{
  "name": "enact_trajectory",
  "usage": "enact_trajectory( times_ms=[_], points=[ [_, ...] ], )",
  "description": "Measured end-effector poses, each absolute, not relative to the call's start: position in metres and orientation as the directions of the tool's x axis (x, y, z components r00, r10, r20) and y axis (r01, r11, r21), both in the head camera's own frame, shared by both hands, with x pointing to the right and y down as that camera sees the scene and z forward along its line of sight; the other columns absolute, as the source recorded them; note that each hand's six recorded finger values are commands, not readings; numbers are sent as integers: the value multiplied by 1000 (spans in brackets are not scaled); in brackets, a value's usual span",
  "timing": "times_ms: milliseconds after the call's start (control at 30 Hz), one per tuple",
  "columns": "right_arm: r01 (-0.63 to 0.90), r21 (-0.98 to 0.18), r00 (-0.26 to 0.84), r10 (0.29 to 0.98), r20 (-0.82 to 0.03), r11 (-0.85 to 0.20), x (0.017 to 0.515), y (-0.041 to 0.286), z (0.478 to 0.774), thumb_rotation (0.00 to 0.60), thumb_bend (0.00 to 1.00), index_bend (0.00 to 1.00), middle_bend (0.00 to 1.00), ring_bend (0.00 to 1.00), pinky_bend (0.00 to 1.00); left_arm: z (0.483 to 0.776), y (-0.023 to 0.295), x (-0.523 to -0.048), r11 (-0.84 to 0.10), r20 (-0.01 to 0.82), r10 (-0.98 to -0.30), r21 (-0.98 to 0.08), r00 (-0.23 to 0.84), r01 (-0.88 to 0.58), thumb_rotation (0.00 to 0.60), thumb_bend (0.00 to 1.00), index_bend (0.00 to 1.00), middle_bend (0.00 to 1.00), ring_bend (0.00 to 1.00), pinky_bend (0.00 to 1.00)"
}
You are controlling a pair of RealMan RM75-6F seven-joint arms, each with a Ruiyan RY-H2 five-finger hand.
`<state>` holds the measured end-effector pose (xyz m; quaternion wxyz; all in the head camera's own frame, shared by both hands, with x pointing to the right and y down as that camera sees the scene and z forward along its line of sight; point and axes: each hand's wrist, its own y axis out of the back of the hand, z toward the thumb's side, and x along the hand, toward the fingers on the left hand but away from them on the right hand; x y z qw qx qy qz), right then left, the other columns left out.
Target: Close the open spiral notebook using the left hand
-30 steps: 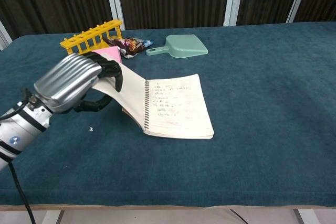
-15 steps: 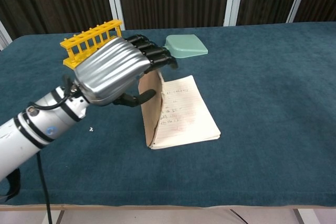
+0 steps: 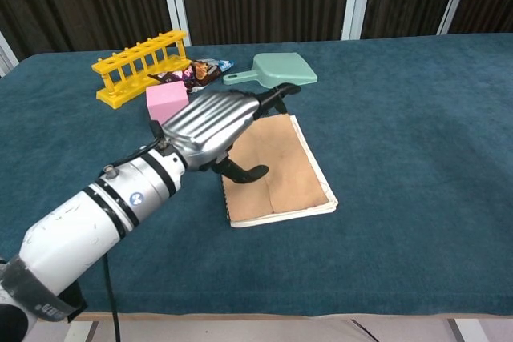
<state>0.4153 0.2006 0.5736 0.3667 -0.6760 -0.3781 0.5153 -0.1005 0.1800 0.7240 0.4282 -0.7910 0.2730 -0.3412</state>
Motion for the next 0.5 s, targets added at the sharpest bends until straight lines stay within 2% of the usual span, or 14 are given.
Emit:
enact_trajectory(
  times_ms=[33,100,167,300,400,500],
  points=[
    [133,-885,184,888,-421,-447,415,200,574,600,30,27,0,0,130,727,182,-102,-515,339,-713,-847,614,-130,381,514,51,241,176,133],
    [134,-884,185,887,-422,-448,414,200,575,600,30,27,0,0,130,735,187,-104,-577,415,-680,-811,605,-92,329,559,38,243,141,102],
    [135,-883,185,887,-423,-449,414,200,576,600,30,27,0,0,131,742,192,-107,-622,480,-645,-782,594,-43,320,577,26,255,115,77],
    [134,-884,184,888,-422,-448,415,199,575,600,30,27,0,0,131,747,196,-112,-668,560,-601,-744,571,27,306,580,9,265,106,59],
    [135,-886,181,890,-418,-444,416,199,573,600,30,27,0,0,130,738,193,-115,-677,563,-605,-736,563,8,301,569,10,260,105,60],
    [134,-887,177,891,-417,-442,417,199,572,600,30,27,0,0,130,721,182,-128,-654,529,-652,-755,543,-50,302,489,21,258,140,69]
  ],
)
